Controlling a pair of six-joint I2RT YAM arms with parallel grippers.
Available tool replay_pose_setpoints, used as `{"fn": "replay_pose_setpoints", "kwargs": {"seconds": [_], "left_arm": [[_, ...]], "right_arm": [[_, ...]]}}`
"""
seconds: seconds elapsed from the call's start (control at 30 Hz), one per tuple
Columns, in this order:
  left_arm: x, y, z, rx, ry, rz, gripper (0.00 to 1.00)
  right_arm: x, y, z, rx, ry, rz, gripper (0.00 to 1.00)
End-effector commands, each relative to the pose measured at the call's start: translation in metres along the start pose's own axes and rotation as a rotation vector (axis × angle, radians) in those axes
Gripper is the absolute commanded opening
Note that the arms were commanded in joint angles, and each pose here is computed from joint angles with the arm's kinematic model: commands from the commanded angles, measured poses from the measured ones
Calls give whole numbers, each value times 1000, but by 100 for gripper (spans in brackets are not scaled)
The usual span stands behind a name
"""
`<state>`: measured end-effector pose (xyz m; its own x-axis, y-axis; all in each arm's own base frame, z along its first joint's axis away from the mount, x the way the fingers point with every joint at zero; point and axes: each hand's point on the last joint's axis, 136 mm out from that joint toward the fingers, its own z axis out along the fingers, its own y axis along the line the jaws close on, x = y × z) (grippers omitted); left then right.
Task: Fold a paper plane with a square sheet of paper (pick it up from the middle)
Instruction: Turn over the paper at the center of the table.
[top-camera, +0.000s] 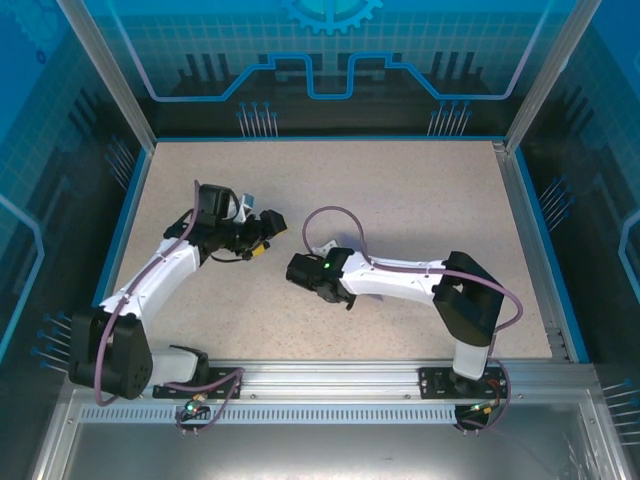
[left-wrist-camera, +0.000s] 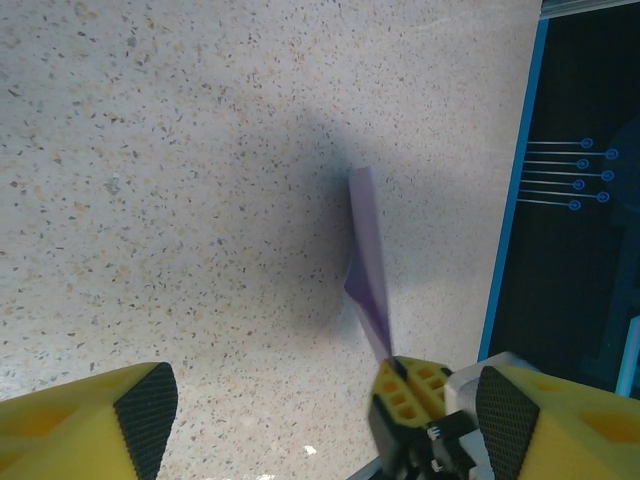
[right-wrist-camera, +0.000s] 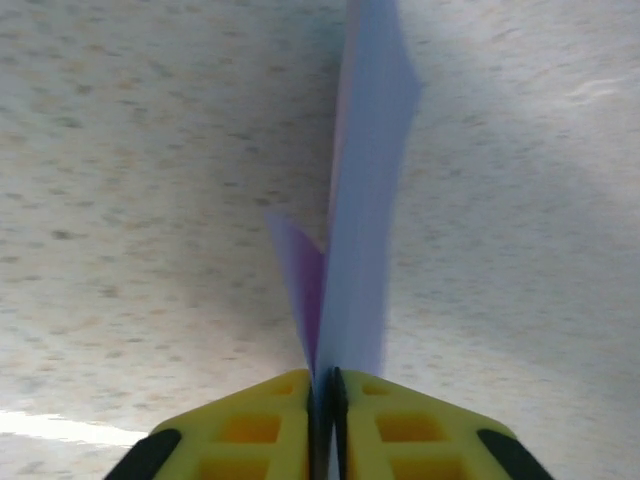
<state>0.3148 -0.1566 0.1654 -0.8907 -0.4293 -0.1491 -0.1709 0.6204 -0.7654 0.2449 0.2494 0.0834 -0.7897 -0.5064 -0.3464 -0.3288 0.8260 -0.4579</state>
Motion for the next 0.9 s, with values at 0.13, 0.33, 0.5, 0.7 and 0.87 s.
{"fn": "replay_pose_setpoints", "kwargs": {"seconds": [0.13,0.33,0.5,0.7,0.87], "left_arm": [[12,13,4,-2,61,-14,82],[17,17,10,9,95,-24,82],[26,18,21,26,145,-22,82],[43,6,41,10,199,43,78],[66,-11,65,-26,241,150,72]], "right_arm": [[-1,69,4,-276,16,38,25],[-8,87,-2,-461,-9,106,42],[-14,84,-17,-668,-59,202,53],[-9,37,-29,-757,-109,322,53],[22,0,-3,-781,-44,478,51]]}}
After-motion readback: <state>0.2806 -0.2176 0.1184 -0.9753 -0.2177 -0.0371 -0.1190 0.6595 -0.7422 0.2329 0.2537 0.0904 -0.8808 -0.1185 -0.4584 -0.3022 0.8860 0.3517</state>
